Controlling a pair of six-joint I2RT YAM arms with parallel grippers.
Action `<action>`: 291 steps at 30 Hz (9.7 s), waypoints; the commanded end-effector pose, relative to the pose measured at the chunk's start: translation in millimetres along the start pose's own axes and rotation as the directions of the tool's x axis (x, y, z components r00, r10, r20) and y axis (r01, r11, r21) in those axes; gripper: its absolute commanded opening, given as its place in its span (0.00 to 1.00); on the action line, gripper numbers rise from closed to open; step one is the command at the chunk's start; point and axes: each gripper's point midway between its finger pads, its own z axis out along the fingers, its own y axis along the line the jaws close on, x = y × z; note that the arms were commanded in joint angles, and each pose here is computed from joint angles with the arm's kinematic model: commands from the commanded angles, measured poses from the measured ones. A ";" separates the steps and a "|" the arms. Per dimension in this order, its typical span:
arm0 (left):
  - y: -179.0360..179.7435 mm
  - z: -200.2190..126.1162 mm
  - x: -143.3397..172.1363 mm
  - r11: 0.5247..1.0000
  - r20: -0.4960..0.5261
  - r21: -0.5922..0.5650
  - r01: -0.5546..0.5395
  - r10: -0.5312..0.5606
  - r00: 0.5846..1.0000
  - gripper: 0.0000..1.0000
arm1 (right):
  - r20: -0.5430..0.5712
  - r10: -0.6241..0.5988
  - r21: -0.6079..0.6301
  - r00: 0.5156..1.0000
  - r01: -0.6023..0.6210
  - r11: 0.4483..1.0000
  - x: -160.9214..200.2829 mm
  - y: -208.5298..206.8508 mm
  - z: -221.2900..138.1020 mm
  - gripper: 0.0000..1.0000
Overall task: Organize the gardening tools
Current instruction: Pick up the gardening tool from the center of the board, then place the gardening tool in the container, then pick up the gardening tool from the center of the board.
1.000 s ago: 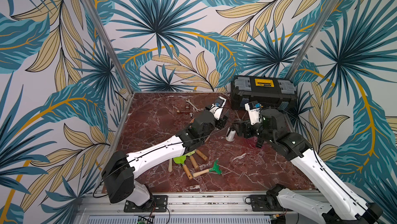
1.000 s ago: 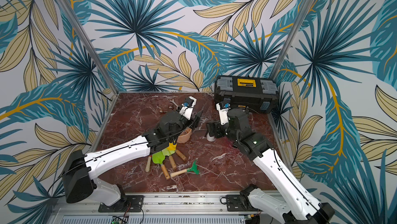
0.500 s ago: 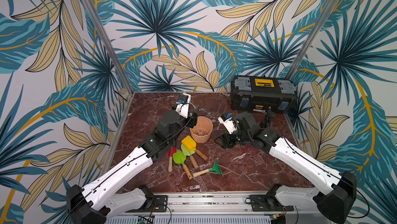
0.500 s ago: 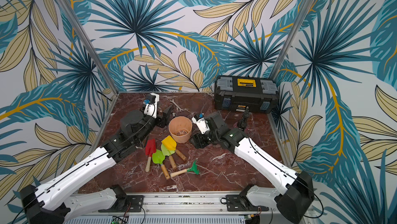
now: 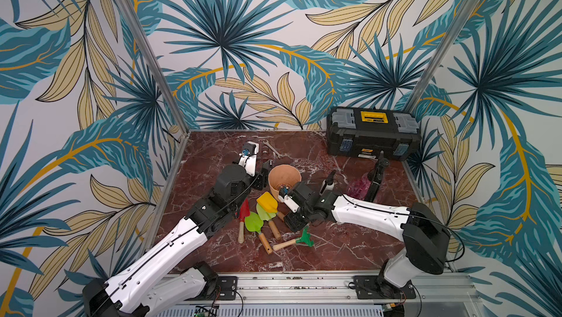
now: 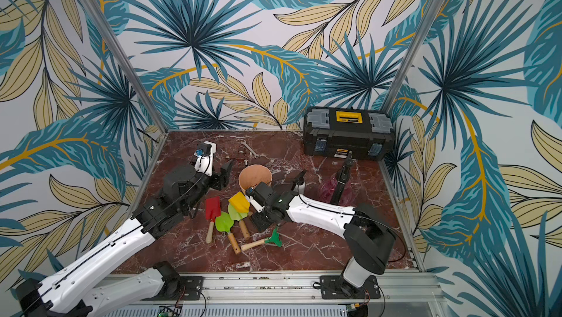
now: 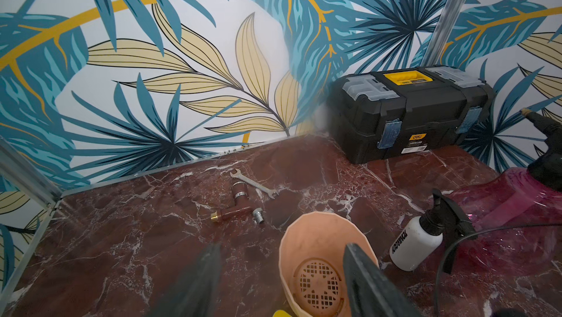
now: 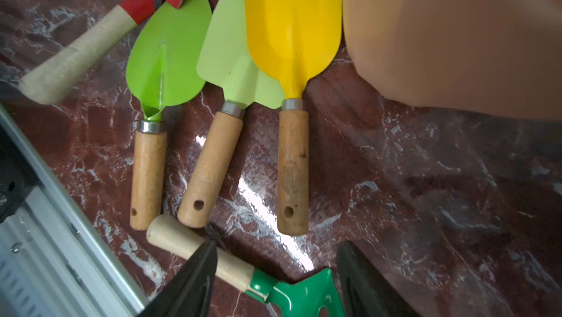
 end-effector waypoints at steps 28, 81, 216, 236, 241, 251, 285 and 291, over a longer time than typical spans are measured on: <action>19.0 -15.2 3.8 0.998 -0.004 -0.059 0.001 -0.001 1.000 0.73 | 0.128 -0.060 0.144 0.990 0.042 0.989 -9.7 -17.4 25.4 0.21; -40.7 25.7 32.3 0.904 -0.317 0.160 0.396 -0.333 0.888 0.20 | 0.683 -0.057 0.122 0.729 -0.037 0.992 -82.0 -6.1 -113.5 0.19; -18.5 34.8 24.2 0.983 0.099 0.184 -0.025 0.007 0.995 0.25 | 0.304 0.062 -0.116 0.951 -0.028 0.993 -19.9 30.5 -79.3 0.78; 39.8 6.0 32.6 0.996 0.107 -0.079 0.050 -0.041 0.993 0.32 | -0.054 0.131 -0.186 0.990 -0.139 0.973 -1.4 60.5 39.8 0.64; 42.0 4.1 33.7 0.995 0.107 -0.090 0.045 -0.035 0.994 0.33 | -0.093 0.135 -0.160 0.987 -0.149 0.976 5.4 57.7 56.1 0.58; 44.0 3.5 32.1 0.994 0.112 -0.099 0.039 -0.028 0.993 0.33 | -0.135 0.141 -0.131 0.981 -0.159 0.979 16.9 53.5 69.0 0.43; 3.6 -11.5 -11.0 0.919 -0.043 0.111 0.379 -0.377 0.925 0.52 | 0.595 0.053 0.056 0.802 -0.107 0.993 -70.8 -0.1 -111.6 0.15; -26.4 5.0 -4.4 0.867 -0.152 0.223 0.446 -0.421 0.894 0.52 | 0.626 0.045 0.060 0.779 -0.106 0.993 -76.9 -0.7 -119.5 0.15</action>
